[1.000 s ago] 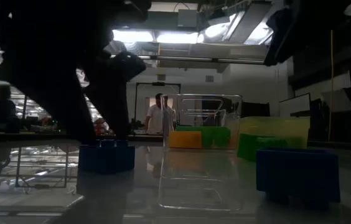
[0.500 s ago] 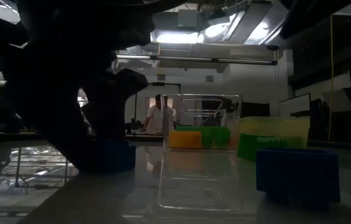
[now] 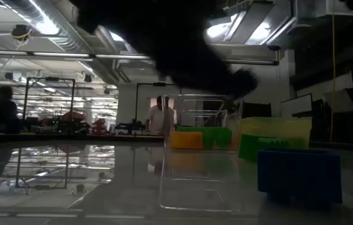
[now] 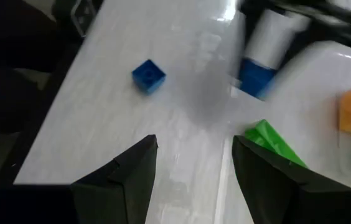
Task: Sort blocks by size
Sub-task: Put the small blue game piece into the yellow bin
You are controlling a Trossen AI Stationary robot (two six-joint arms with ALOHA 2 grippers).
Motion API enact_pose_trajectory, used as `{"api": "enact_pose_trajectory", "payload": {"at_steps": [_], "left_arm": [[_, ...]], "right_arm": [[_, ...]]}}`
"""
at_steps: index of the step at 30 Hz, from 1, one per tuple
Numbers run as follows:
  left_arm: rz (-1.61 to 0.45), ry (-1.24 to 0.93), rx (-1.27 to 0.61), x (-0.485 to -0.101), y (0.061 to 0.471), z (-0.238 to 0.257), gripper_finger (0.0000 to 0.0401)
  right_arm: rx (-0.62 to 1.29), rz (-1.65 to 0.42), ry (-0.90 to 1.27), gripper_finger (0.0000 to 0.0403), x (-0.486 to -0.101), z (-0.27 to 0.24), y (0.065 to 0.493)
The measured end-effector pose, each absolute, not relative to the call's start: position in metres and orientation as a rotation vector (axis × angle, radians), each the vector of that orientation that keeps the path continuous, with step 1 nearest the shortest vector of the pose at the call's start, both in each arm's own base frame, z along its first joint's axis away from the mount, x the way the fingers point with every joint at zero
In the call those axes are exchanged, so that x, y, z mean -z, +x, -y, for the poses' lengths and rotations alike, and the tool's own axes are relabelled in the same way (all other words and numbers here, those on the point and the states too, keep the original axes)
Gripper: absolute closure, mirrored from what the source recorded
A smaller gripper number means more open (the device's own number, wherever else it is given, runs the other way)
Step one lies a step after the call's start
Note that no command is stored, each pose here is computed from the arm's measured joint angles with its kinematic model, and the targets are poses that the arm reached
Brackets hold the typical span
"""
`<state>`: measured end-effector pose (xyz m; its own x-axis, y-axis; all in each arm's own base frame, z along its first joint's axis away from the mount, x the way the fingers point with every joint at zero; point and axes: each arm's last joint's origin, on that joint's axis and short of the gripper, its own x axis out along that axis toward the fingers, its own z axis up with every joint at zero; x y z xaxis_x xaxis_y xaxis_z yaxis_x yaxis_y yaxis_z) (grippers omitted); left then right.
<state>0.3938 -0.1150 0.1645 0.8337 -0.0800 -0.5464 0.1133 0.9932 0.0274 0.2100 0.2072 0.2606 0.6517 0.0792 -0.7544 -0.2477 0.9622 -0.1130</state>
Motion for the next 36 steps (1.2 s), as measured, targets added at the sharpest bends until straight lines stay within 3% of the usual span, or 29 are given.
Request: {"api": "enact_pose_trajectory", "payload": {"at_steps": [5, 14, 22, 27, 36], "left_arm": [[-0.342, 0.015, -0.004, -0.187, 0.416, 0.068, 0.0279], [-0.182, 0.071, -0.177, -0.232, 0.448, -0.012, 0.0274], [-0.191, 0.084, -0.245, -0.222, 0.466, -0.05, 0.0271], [-0.232, 0.082, -0.263, -0.203, 0.479, -0.06, 0.0237], [-0.219, 0.08, -0.257, -0.224, 0.477, -0.056, 0.017]], "right_arm": [[-0.204, -0.839, -0.223, 0.0194, -0.261, -0.211, 0.206], [-0.182, -0.829, -0.236, 0.0194, -0.261, -0.21, 0.207], [-0.183, -0.827, -0.234, 0.0194, -0.261, -0.21, 0.207], [-0.185, -0.831, -0.235, 0.0194, -0.261, -0.21, 0.207], [-0.19, -0.821, -0.225, 0.0194, -0.261, -0.211, 0.207]]}}
